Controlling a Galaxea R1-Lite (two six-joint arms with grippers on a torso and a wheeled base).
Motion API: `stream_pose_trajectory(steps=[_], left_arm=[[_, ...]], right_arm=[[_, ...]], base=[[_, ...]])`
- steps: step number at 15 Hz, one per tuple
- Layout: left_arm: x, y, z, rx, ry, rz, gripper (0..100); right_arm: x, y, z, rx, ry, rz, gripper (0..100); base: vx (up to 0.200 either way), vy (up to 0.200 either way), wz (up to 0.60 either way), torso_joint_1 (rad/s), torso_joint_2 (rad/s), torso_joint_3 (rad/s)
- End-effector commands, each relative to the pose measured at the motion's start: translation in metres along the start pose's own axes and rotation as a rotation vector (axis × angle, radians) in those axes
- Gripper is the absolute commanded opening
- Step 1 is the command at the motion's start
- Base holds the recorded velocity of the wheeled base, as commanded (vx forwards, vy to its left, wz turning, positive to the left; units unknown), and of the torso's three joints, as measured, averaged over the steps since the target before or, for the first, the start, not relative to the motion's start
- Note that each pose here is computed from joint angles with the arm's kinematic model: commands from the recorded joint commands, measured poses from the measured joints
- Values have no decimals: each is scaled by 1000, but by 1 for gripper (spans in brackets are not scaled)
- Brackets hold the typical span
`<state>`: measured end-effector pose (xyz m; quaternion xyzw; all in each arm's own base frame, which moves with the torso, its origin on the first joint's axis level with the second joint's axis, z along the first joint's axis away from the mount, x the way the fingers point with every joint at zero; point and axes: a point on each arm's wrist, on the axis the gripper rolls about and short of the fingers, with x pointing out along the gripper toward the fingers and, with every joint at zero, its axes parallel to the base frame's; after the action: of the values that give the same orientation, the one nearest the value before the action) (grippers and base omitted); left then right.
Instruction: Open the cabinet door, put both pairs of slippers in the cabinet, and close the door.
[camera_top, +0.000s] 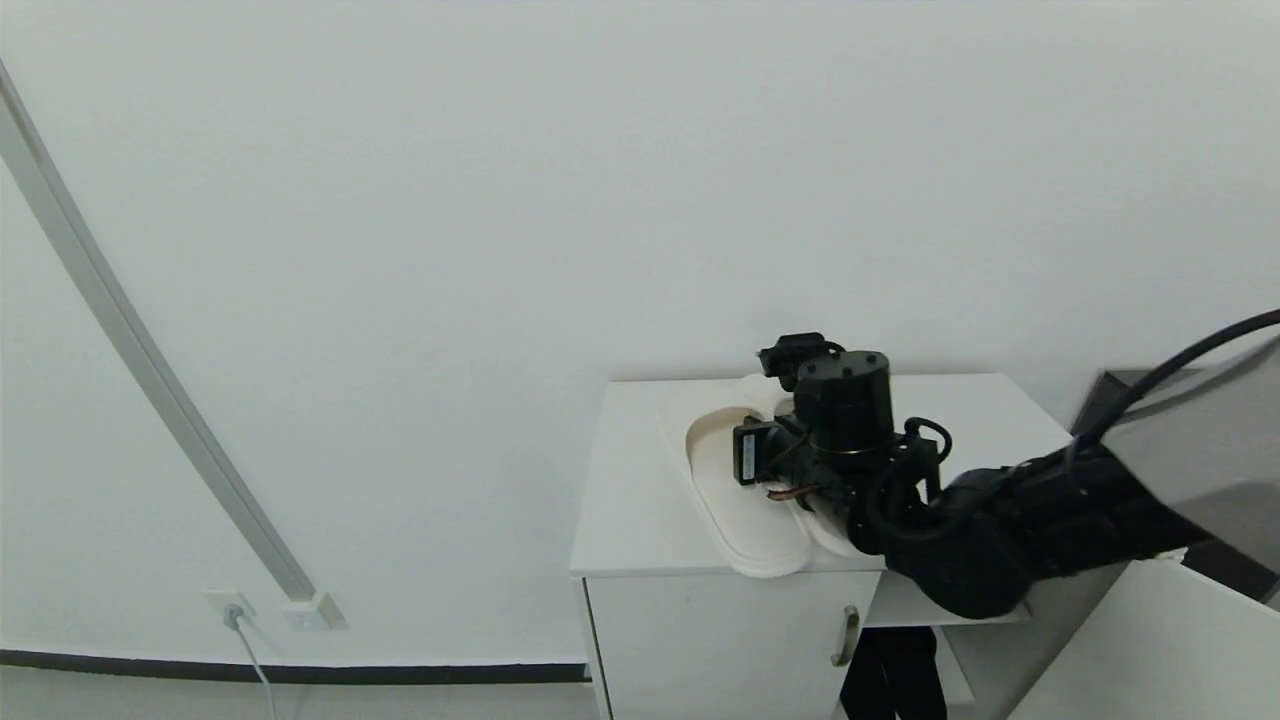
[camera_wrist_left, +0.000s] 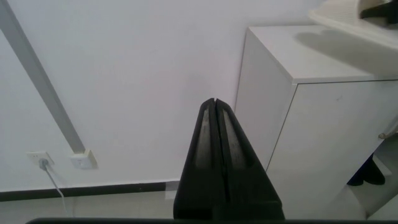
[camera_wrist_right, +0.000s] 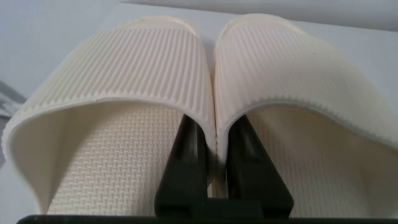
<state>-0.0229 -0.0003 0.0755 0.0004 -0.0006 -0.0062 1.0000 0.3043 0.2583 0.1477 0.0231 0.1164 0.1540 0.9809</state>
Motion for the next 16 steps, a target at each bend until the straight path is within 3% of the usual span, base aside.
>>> stream_pose_trajectory(steps=[1, 4, 7, 16], left_arm=[[0, 0, 0, -1, 1, 0, 0], [0, 0, 0, 1, 1, 0, 0], [0, 0, 0, 1, 1, 0, 0], [0, 0, 0, -2, 1, 0, 0]], right_arm=[[-80, -16, 27, 18, -45, 137, 0], [-128, -30, 17, 7, -11, 231, 0], [-144, -33, 8, 2, 11, 258, 0], [-144, -27, 2, -12, 33, 272, 0]], base=[[0, 0, 0, 0, 0, 0], [0, 0, 0, 0, 0, 0], [0, 0, 0, 0, 0, 0], [0, 0, 0, 0, 0, 0]])
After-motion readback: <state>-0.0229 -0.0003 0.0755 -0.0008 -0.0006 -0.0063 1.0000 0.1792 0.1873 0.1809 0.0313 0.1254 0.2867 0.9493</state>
